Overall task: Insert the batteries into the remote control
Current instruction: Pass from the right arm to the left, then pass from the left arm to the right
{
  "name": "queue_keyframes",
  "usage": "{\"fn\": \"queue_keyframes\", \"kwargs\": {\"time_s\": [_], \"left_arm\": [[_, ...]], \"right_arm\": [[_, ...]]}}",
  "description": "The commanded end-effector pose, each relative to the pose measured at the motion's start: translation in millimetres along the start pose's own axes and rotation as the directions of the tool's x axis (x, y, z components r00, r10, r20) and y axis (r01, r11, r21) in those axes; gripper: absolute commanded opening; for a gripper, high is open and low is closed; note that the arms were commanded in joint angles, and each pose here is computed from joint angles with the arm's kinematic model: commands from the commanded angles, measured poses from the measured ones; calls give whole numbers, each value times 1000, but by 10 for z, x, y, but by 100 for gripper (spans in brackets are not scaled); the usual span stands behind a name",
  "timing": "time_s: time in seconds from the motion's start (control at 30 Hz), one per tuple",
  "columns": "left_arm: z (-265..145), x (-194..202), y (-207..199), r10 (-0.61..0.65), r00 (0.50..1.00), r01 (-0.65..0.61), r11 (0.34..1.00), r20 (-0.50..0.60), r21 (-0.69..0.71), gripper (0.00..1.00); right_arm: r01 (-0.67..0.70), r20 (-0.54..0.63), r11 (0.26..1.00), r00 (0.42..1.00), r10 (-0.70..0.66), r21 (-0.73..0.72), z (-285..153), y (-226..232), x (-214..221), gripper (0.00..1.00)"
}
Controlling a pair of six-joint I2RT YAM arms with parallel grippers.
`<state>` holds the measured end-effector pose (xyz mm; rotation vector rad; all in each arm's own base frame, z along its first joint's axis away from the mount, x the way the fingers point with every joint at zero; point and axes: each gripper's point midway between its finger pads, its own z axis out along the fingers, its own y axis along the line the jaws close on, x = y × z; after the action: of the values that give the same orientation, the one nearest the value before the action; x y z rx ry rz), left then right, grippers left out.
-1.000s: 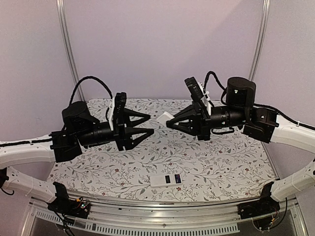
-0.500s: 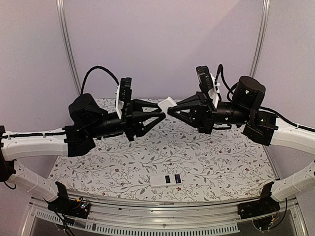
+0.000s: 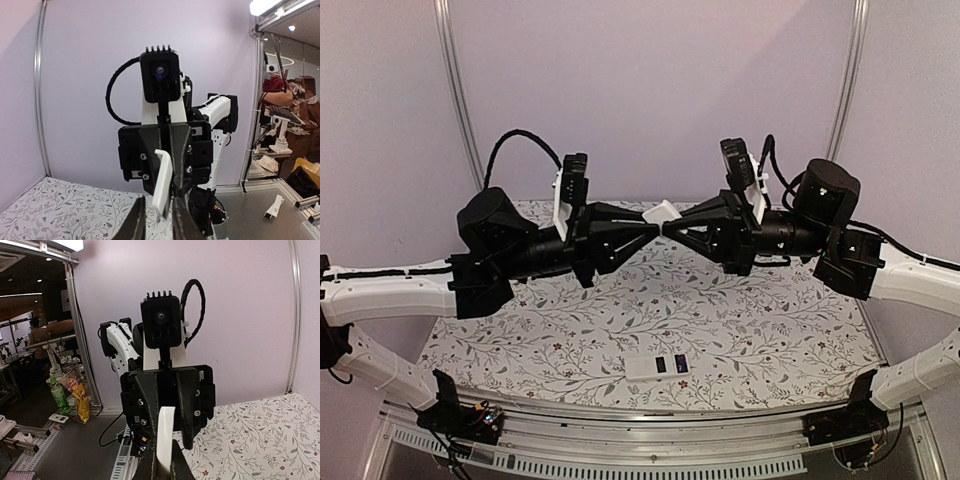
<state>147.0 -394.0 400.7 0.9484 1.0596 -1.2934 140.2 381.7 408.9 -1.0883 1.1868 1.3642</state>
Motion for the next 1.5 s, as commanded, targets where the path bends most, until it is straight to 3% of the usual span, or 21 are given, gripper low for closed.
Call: {"fn": "queue_keyframes", "kwargs": {"time_s": [0.0, 0.17, 0.2, 0.27, 0.37, 0.5, 0.6, 0.63, 0.73, 0.97, 1.27, 1.47], "left_arm": [[42, -103, -83, 2, 1000, -2, 1000, 13, 27, 0], [48, -55, -73, -13, 1000, 13, 1000, -8, 19, 0], [47, -49, -48, -26, 1000, 26, 1000, -13, 3, 0], [39, -13, 35, -58, 997, 56, 997, -41, -49, 0], [14, 128, 239, -138, 981, 114, 979, -135, -170, 0], [-101, 421, 452, -302, 920, 233, 934, -248, -272, 0], [-126, 590, 427, -373, 878, 300, 917, -300, -262, 0], [-123, 632, 418, -386, 867, 312, 913, -314, -261, 0], [-109, 737, 432, -413, 841, 329, 903, -349, -274, 0], [-88, 810, 404, -439, 818, 360, 895, -373, -263, 0], [-36, 897, 396, -461, 794, 393, 886, -395, -246, 0], [-16, 888, 383, -463, 793, 400, 886, -396, -234, 0]], "right_arm": [[0, 10, 1000, 1000, 0, 0, -31, 23, -17, 0], [-4, -6, 1000, 1000, 4, 5, -36, 16, 22, 2], [-6, -24, 1000, 1000, 6, 16, -41, 1, 53, 9], [14, -91, 997, 996, -7, 72, -75, -77, 151, 38], [200, -246, 959, 958, -148, 203, -252, -288, 294, 64], [487, -404, 848, 833, -380, 208, -510, -391, 415, 79], [694, -438, 718, 663, -607, 54, -585, -275, 557, 90], [757, -432, 653, 596, -677, 22, -586, -273, 545, 91], [849, -418, 528, 475, -774, -14, -537, -305, 444, 93], [876, -439, 440, 323, -839, -196, -331, -455, 724, 92], [863, -401, 445, 330, -854, -238, -231, -440, 850, 83], [859, -402, 444, 324, -856, -254, -203, -466, 925, 67]]}}
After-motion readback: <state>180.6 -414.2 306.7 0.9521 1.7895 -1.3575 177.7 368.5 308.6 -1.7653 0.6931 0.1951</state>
